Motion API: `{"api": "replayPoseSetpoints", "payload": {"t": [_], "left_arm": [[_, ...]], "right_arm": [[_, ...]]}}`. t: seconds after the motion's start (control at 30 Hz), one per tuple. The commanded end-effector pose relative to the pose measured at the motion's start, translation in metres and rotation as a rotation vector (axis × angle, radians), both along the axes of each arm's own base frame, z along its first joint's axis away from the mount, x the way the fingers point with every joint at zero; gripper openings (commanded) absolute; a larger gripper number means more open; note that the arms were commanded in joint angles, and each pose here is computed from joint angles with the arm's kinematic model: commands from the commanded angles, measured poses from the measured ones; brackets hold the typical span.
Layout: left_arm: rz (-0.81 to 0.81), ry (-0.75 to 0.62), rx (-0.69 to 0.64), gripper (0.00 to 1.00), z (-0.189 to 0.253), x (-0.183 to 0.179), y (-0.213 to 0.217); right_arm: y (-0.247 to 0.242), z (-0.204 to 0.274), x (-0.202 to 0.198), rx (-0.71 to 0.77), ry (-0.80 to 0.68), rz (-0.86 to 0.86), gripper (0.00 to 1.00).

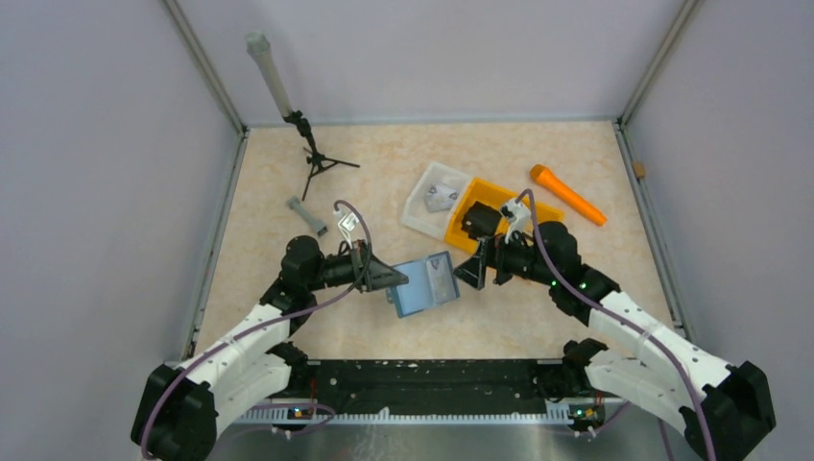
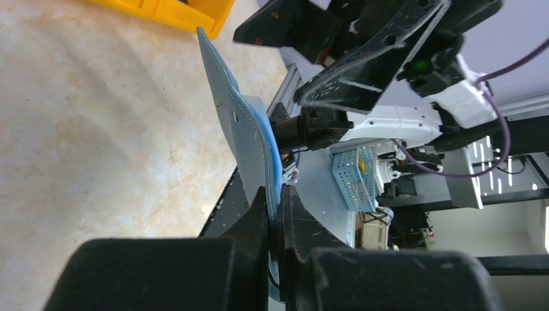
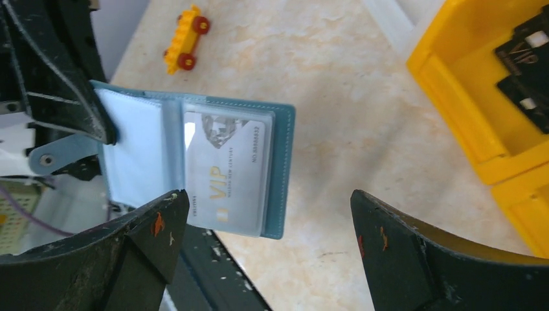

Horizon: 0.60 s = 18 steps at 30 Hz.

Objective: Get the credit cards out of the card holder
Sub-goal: Remove the credit card from the card holder.

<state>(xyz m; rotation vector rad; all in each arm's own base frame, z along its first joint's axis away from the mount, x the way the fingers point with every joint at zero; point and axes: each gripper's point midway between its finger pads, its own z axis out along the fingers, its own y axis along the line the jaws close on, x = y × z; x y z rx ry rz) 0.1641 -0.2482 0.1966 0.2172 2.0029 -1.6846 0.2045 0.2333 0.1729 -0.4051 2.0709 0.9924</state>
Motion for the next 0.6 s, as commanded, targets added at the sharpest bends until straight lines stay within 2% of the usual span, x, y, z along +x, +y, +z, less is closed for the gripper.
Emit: {"api": "replayPoseSetpoints", "payload": {"t": [0.0, 0.17, 0.27, 0.4, 0.57], "left_arm": [[-0.042, -0.103, -0.109, 0.00, 0.037, -0.005, -0.002], [-0.068, -0.109, -0.163, 0.00, 0.050, -0.010, -0.003], [-0.083, -0.123, -0.194, 0.00, 0.059, -0.013, -0.003], [-0.098, -0.130, -0.218, 0.00, 0.066, -0.015, -0.003], [-0.116, -0.121, -0.241, 0.00, 0.067, -0.017, -0.004]], "right_arm": [[0.023, 0.040, -0.014, 0.241, 0.007, 0.077, 0.99], [0.026, 0.041, -0.021, 0.310, 0.037, 0.102, 0.98], [0.028, 0.048, -0.026, 0.383, 0.045, 0.125, 0.90], [0.026, 0.048, -0.027, 0.394, 0.064, 0.121, 0.80], [0.027, 0.059, -0.036, 0.479, 0.093, 0.175, 0.67]]}}
